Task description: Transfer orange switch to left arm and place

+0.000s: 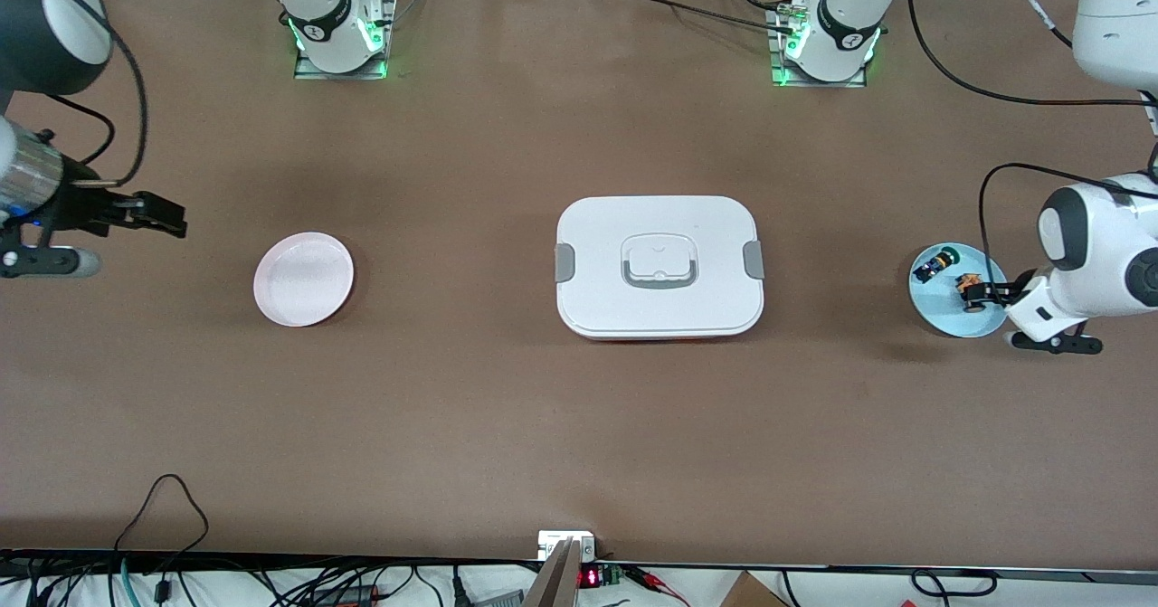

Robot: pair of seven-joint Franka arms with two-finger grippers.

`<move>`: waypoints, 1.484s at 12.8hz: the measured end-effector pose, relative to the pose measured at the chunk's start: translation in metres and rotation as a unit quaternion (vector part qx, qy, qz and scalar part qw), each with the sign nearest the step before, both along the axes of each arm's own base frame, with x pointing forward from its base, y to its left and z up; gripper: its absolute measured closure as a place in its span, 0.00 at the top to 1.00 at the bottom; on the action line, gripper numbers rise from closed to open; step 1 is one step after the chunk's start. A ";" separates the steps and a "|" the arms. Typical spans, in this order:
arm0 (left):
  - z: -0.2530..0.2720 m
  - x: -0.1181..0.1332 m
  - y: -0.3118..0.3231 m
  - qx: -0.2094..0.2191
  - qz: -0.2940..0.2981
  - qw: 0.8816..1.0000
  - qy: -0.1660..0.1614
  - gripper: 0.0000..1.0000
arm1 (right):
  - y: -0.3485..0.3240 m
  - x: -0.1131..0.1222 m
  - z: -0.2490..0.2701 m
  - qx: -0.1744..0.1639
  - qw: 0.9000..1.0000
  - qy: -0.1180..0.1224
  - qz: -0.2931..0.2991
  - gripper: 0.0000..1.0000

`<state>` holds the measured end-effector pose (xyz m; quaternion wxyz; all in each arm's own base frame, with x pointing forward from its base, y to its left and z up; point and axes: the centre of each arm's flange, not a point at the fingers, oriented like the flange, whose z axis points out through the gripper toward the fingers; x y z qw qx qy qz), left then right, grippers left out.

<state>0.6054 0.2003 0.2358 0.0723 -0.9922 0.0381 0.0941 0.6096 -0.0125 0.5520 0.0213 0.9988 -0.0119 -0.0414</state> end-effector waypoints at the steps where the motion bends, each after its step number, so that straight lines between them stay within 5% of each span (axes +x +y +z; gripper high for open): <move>1: 0.017 0.004 -0.003 -0.001 0.000 1.000 -0.015 1.00 | -0.008 -0.002 0.004 0.005 1.000 0.000 -0.003 1.00; 4: 0.062 0.013 -0.032 -0.043 0.011 0.998 -0.048 1.00 | -0.011 -0.017 0.020 0.007 1.000 0.013 -0.002 1.00; 9: 0.071 0.017 -0.088 -0.082 -0.019 0.996 -0.034 1.00 | -0.009 -0.032 0.014 0.005 1.000 0.021 -0.018 1.00; 13: 0.157 0.025 -0.119 -0.077 -0.050 0.991 -0.094 1.00 | -0.008 -0.037 0.011 0.005 1.000 0.005 -0.017 1.00; 19: 0.279 -0.019 -0.134 -0.076 -0.056 0.989 -0.117 1.00 | -0.006 -0.039 0.010 0.015 1.000 -0.003 -0.017 1.00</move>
